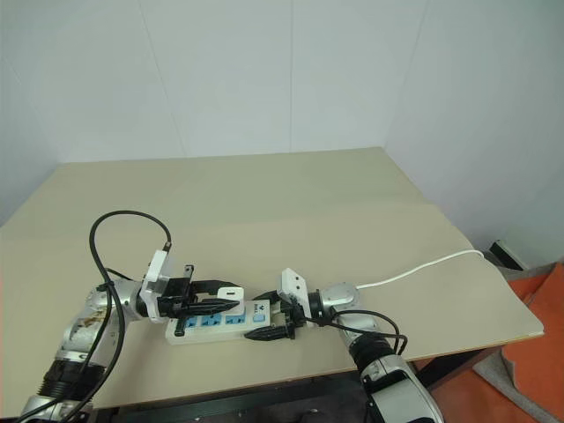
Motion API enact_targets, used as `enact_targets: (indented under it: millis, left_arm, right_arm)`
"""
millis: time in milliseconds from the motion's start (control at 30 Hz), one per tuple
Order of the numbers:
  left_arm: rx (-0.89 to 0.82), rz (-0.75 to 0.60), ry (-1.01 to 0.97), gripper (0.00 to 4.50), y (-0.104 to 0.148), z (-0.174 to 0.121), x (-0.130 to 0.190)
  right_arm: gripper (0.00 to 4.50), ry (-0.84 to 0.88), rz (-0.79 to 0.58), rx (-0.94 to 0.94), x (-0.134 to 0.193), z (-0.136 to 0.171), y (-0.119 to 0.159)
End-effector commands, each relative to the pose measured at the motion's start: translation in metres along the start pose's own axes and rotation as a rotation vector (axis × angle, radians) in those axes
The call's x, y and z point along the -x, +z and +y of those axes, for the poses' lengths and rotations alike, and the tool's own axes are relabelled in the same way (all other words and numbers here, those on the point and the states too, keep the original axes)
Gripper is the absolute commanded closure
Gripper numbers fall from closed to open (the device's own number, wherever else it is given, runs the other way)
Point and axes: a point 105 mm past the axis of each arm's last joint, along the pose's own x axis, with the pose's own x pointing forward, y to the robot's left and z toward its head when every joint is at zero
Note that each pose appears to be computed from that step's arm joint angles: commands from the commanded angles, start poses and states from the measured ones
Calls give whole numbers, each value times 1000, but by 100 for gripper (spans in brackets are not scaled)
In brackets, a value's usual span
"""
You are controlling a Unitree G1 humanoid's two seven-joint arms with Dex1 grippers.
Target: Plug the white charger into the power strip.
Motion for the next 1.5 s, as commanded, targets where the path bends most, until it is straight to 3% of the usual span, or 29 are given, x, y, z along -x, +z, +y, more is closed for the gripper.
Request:
enact_targets:
  millis: [33,367,767,1500]
  left_arm:
    - [-22,-16,-8,349,2,-2,0]
    - [-6,15,5,349,-17,-3,1]
    - [5,-8,-17,349,-20,-8,-7]
    - [43,31,28,349,-31,-10,6]
  right_arm:
    - [108,53,60,-57,-5,13,-18]
    - [108,53,59,-59,-6,13,-18]
    - [108,50,61,-62,-5,14,-19]
    - [108,58,62,-64,-5,15,-19]
